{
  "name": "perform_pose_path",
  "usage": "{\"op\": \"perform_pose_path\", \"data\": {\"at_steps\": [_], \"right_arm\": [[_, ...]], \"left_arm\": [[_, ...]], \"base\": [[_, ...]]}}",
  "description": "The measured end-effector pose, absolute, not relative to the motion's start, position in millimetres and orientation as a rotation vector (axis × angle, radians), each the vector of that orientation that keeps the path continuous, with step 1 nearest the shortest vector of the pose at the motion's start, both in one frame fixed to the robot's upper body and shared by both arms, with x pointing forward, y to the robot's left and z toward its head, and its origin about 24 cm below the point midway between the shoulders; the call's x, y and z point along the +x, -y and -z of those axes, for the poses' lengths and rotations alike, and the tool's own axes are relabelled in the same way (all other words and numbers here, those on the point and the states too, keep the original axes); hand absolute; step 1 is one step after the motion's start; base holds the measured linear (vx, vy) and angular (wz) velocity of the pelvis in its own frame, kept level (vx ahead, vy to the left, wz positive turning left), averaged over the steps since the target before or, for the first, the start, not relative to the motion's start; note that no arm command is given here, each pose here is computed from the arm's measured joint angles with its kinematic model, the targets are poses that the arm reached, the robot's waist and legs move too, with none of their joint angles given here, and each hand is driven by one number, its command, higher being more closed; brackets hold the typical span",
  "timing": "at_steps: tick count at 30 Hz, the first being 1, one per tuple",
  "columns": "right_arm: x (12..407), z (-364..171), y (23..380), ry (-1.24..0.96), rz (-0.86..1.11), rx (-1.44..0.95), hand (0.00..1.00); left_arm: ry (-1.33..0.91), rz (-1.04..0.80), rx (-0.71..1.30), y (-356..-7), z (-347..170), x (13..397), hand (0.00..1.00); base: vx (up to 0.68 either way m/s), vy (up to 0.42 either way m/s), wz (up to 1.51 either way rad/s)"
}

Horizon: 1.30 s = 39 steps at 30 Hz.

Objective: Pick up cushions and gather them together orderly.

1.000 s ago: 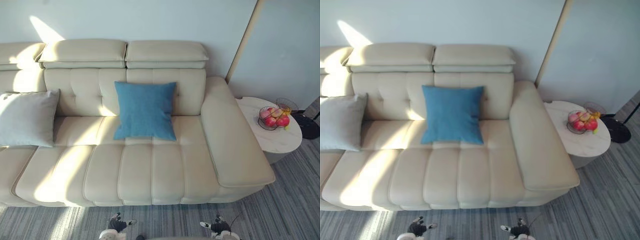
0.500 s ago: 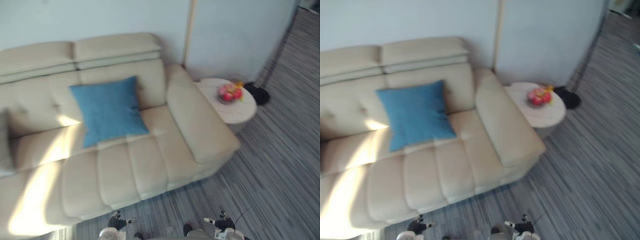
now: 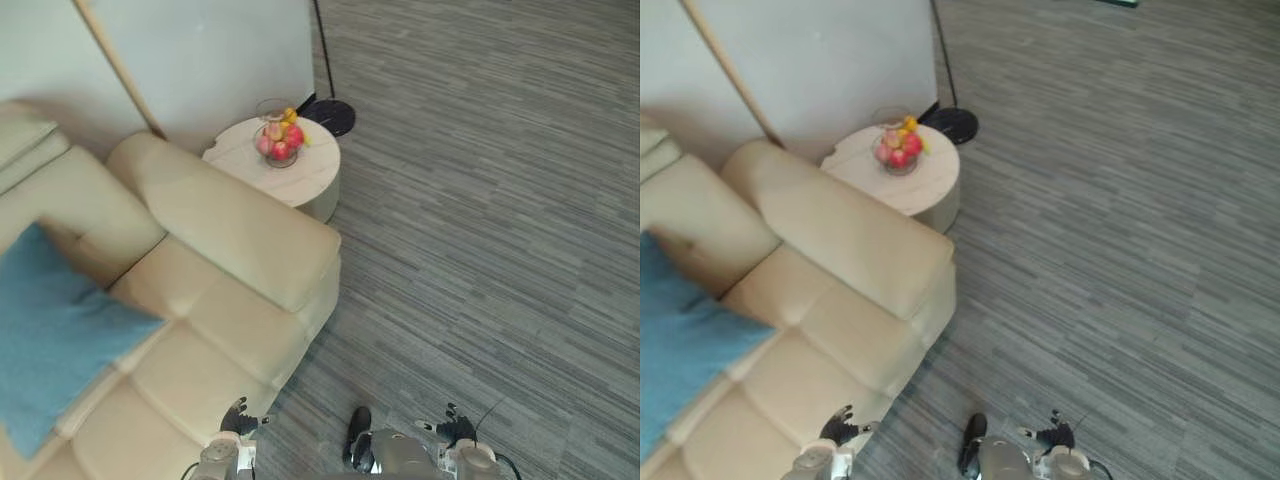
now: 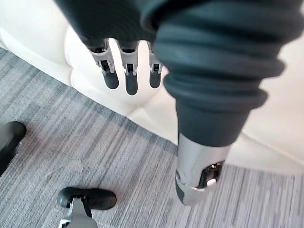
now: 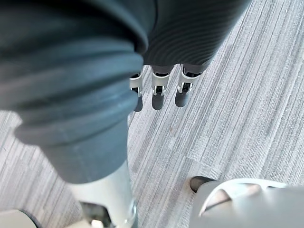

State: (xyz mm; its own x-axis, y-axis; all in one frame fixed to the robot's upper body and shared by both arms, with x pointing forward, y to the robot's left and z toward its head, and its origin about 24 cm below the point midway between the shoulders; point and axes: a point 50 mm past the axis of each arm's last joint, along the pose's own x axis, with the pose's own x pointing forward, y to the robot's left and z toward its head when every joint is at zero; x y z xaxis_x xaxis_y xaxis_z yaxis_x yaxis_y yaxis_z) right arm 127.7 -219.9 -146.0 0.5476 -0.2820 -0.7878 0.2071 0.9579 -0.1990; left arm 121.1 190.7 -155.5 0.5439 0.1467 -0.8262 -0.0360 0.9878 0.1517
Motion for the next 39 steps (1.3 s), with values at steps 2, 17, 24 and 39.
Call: {"op": "perform_pose_path", "data": {"at_steps": [2, 17, 24, 39], "right_arm": [[131, 145, 220, -0.942, 0.290, -0.088, 0.00], [136, 148, 186, -0.933, 0.243, -0.019, 0.00], [164, 139, 174, -0.866, 0.170, -0.030, 0.00], [136, 147, 208, -0.944, 0.325, 0.000, 0.00]], "left_arm": [[-0.999, -0.154, 0.059, -189, 157, 113, 0.00], [-0.944, -0.256, -0.046, -194, 152, 123, 0.00], [-0.965, -0.209, 0.007, -192, 153, 125, 0.00], [-0.899, -0.148, 0.011, -182, 146, 145, 0.00]], "base": [[0.12, -0.026, -1.30], [0.22, 0.144, -1.33], [0.26, -0.051, -1.07], [0.40, -0.137, -0.78]]}}
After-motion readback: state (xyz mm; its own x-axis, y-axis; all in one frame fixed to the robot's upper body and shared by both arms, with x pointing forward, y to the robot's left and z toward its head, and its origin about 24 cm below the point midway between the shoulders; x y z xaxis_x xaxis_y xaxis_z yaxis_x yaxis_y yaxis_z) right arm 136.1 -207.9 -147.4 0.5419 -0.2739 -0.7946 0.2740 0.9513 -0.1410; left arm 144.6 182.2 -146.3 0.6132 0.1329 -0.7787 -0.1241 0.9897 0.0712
